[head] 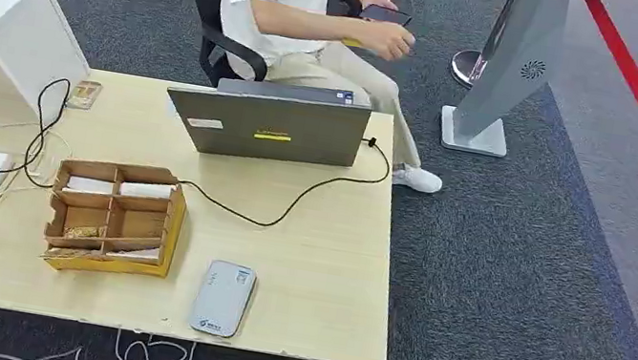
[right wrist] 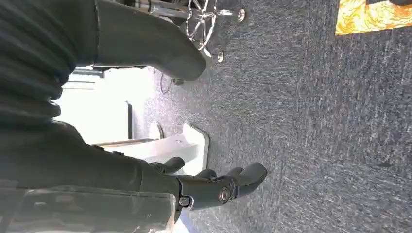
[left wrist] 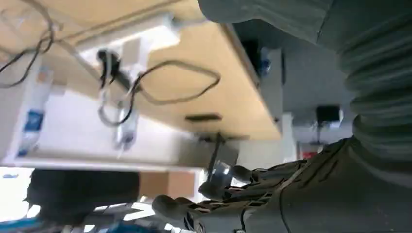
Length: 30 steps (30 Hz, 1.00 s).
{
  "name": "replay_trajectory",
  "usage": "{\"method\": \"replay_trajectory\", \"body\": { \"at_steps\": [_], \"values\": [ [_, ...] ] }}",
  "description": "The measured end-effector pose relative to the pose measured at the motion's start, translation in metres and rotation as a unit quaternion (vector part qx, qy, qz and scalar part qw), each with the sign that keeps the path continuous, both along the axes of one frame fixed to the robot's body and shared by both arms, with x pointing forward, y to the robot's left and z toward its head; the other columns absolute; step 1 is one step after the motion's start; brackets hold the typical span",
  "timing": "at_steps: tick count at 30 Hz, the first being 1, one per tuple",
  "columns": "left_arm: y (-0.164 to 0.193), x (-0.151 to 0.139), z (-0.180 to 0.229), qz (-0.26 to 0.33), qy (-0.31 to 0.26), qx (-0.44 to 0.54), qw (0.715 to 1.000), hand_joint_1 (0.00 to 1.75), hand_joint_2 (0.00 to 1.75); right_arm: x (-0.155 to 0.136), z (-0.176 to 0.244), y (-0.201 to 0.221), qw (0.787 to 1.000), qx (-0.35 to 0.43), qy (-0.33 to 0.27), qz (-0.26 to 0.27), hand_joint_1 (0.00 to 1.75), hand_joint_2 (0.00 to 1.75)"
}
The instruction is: Pass the card to the sensor for recognition and then transmit it.
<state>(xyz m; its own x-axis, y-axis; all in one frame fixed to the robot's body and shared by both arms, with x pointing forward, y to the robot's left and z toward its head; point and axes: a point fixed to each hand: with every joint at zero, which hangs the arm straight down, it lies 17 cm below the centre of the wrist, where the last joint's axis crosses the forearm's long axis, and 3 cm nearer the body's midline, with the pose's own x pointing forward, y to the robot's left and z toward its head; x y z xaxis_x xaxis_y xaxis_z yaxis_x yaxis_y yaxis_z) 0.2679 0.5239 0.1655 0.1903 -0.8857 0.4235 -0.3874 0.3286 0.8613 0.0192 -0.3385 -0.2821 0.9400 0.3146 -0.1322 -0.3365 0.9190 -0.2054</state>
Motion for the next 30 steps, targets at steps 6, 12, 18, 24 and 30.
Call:
{"method": "replay_trajectory", "body": {
  "at_steps": [6,12,18,24,30],
  "values": [
    [0.024,-0.048,-0.087,0.069,0.048,-0.125,0.989,0.00,1.75,0.001,0.000,-0.001,1.000,0.000,0.000,0.005,0.00,1.75],
    [0.025,-0.052,-0.093,0.077,0.049,-0.136,0.987,0.00,1.75,0.001,0.000,-0.001,1.000,0.000,-0.001,0.006,0.00,1.75],
    [0.001,-0.151,-0.305,0.280,0.249,-0.253,0.892,0.00,0.00,0.003,0.000,0.001,0.999,0.006,-0.001,0.036,0.00,1.75],
    [-0.138,-0.194,-0.421,0.289,0.387,-0.474,0.737,0.00,0.00,0.008,0.000,0.002,0.998,0.011,-0.008,0.058,0.00,1.75],
    [-0.184,-0.191,-0.436,0.267,0.410,-0.523,0.698,0.00,1.75,0.009,0.000,0.000,0.998,0.010,-0.008,0.063,0.00,1.75]
  ]
}}
